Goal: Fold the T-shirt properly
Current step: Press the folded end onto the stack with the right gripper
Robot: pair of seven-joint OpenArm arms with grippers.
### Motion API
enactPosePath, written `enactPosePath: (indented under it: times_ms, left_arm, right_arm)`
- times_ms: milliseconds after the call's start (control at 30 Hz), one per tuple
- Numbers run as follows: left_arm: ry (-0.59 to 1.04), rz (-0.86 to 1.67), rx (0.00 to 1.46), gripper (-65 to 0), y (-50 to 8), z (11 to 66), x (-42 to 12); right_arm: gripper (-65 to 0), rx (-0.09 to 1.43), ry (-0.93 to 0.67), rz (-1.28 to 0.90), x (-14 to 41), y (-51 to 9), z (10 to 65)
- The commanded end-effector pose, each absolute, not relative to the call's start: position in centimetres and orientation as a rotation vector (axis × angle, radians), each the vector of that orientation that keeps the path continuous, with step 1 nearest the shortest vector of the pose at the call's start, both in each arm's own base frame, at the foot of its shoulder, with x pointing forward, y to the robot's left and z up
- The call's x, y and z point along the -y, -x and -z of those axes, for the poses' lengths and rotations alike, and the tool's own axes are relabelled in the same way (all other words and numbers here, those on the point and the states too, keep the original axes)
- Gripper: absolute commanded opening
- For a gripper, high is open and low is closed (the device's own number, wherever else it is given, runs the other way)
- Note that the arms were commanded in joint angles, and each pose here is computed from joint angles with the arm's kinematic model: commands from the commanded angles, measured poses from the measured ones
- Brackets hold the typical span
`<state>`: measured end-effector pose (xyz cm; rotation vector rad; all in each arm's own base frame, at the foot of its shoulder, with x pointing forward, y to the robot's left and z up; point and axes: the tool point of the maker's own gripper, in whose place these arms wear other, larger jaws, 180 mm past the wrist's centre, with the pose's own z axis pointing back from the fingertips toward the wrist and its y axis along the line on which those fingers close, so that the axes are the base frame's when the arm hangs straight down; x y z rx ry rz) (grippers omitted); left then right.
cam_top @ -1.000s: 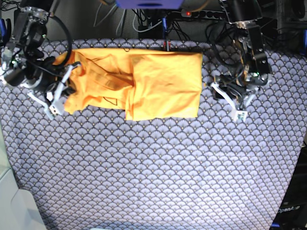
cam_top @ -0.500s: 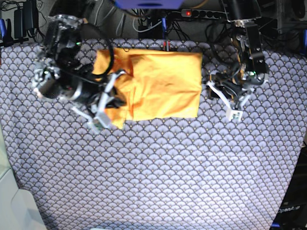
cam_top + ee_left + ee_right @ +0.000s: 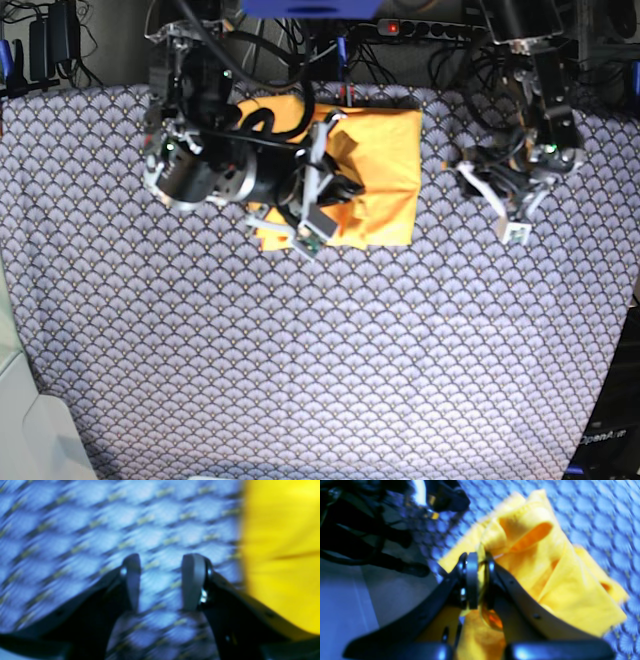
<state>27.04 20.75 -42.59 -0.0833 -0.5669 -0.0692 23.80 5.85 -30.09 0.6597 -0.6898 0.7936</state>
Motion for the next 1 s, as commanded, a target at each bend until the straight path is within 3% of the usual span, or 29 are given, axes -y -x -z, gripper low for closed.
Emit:
enactPosePath:
  times_ms: [0,467,967]
  left_arm:
    - [0.066,0.066,0.573,-37.7,-27.0,42.1,-21.3]
    - [0.034,0.031,0.551,-37.6,-24.5,42.4,-22.9]
    - [0.034,0.027,0.551,-37.6,-24.5,42.4,-23.0]
  right_arm:
    - [-65.0,0.741,-0.688,-0.803,-6.6,-24.4,28.8]
    - [-65.0,0.672,-0.798,-0.750,-8.9,-26.3,31.6]
    - [-65.0,0.618,-0.806,-0.751,-9.4,-28.4,32.9]
